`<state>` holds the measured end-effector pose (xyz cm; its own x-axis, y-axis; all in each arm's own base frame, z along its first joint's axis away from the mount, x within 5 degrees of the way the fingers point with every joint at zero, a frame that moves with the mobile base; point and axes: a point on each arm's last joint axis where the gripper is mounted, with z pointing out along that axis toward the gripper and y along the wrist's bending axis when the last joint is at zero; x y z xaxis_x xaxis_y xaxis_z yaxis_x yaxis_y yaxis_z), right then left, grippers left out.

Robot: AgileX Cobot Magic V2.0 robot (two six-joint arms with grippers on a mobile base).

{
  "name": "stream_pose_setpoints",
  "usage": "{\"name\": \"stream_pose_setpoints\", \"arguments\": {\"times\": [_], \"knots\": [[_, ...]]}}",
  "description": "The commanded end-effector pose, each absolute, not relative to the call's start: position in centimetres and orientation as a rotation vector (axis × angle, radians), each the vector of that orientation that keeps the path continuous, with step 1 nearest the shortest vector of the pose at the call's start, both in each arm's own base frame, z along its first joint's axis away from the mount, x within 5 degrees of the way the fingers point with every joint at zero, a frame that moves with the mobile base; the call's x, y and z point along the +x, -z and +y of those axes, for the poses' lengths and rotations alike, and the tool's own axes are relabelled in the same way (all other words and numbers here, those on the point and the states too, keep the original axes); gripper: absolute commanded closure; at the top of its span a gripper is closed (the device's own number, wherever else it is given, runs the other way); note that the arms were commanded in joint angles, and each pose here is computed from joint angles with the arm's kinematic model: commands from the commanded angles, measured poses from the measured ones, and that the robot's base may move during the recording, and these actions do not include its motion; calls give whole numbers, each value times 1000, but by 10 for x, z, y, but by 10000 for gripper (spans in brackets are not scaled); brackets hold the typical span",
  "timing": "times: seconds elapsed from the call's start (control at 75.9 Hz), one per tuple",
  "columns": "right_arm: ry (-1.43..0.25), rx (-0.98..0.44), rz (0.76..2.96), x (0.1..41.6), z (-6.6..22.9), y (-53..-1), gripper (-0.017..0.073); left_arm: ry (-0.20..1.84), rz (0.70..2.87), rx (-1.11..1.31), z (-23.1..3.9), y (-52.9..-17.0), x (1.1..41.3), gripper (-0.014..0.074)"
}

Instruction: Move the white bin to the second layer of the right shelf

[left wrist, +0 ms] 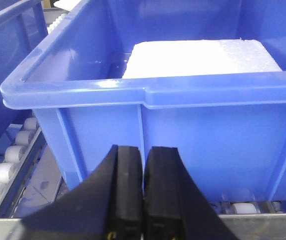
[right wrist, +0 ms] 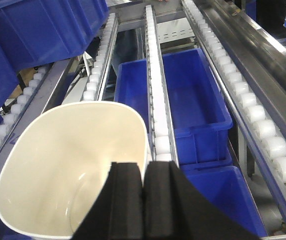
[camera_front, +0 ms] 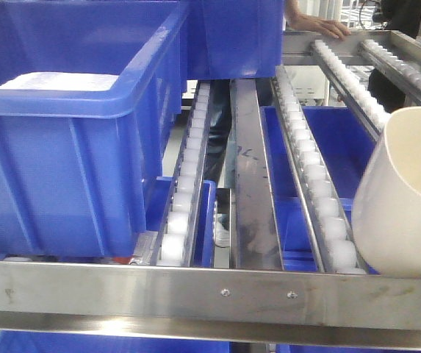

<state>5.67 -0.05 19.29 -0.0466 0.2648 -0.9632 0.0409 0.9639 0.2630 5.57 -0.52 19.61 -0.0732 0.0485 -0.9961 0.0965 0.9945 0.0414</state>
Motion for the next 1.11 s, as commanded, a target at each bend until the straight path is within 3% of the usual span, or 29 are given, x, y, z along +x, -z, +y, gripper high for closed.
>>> {"name": "stream_pose_setpoints", "arguments": {"times": [0.0,0.514,1.093], "knots": [[-175,244,1482,54,-3,-207,505,47,1580,108,-6,-192,56,509],[-88,166,1438,54,-3,-212,505,47,1580,108,-6,-192,56,509],[-92,171,1440,54,-3,-212,505,47,1580,108,-6,-192,56,509]]}}
